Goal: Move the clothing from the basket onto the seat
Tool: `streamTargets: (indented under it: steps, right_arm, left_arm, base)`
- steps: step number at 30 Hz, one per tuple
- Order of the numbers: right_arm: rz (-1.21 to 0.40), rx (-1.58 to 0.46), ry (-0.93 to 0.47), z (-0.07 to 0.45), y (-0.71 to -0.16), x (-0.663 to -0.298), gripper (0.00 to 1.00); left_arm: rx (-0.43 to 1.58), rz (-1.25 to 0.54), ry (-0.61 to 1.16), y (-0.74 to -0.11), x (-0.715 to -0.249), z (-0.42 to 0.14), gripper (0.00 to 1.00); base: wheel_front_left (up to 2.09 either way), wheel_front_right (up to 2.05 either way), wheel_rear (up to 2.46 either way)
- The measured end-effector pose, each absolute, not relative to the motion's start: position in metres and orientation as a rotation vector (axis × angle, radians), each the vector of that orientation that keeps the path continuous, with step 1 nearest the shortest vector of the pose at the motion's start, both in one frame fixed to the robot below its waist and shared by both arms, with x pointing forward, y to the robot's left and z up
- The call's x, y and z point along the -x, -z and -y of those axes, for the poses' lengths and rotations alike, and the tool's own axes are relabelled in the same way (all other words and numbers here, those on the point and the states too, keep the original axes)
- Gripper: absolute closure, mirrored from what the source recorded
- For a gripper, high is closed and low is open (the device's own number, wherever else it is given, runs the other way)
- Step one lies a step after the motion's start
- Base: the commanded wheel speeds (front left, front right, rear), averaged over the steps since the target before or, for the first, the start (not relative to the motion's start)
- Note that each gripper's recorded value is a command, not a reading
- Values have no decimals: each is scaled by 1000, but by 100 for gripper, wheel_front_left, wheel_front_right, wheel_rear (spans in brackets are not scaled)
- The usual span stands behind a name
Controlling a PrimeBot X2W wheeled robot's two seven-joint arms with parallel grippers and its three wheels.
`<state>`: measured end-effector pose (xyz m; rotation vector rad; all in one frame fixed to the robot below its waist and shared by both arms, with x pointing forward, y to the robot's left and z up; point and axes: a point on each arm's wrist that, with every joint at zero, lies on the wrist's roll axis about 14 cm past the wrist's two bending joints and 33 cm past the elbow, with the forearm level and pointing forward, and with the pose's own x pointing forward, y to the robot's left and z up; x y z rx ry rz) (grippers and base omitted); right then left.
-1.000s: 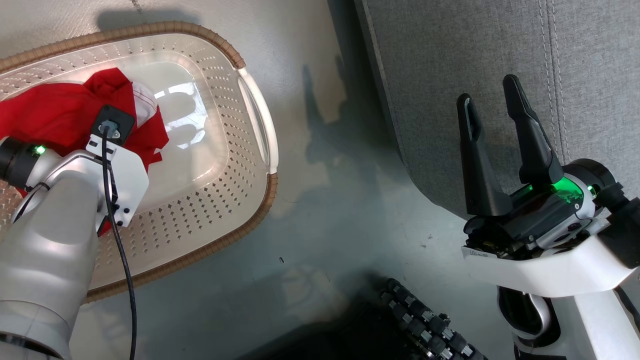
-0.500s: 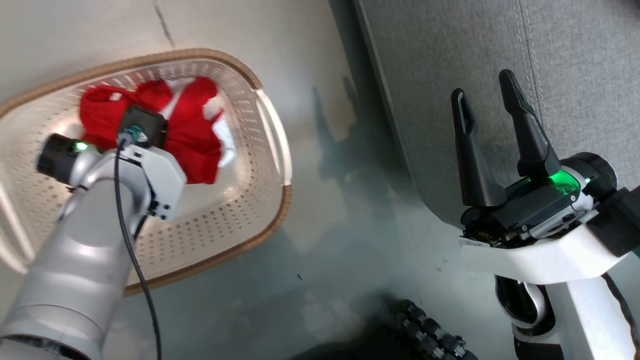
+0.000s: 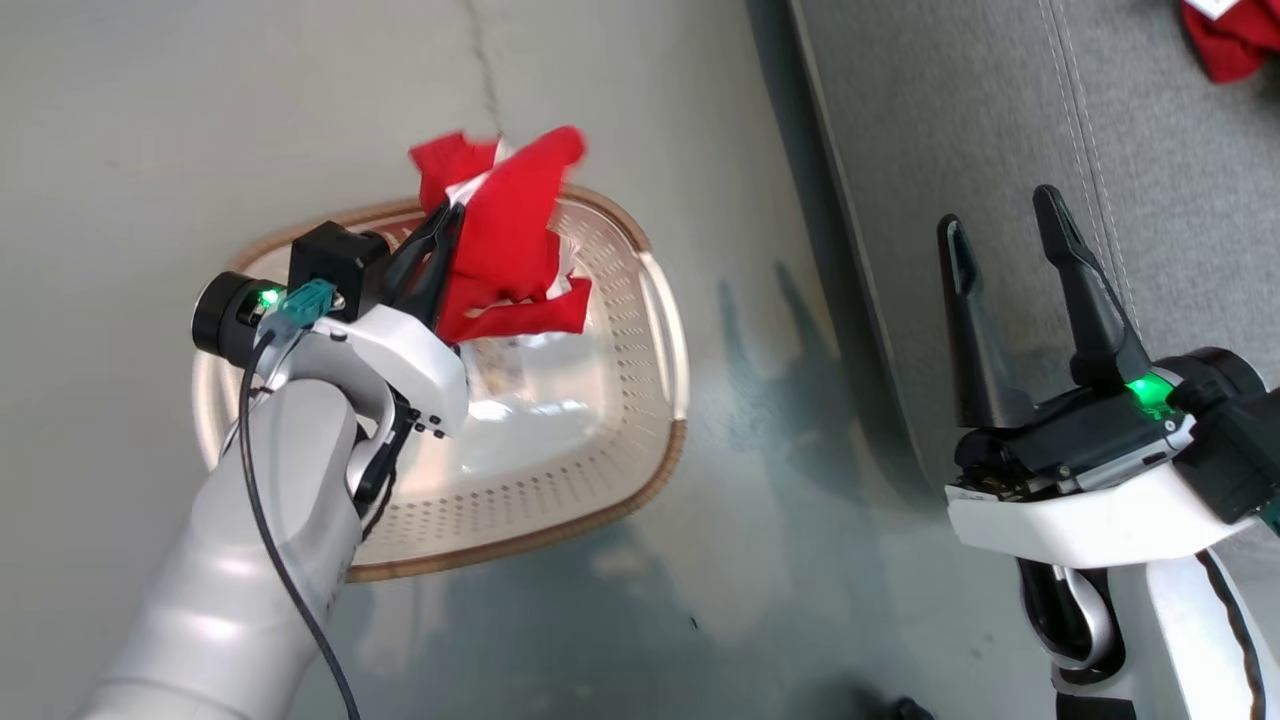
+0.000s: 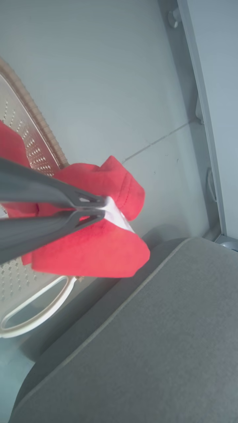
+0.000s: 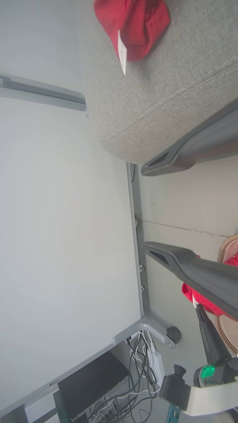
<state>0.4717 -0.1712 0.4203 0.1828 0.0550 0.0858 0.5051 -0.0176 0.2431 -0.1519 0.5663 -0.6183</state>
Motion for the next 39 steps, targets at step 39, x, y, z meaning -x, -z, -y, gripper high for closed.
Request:
streamTargets:
  steps: [39]
  right_arm:
    - [47, -180, -161, 146, -517, -406, 0]
  left_arm:
    - [321, 237, 392, -573, -449, -77, 100]
  base:
    - [0, 0, 0]
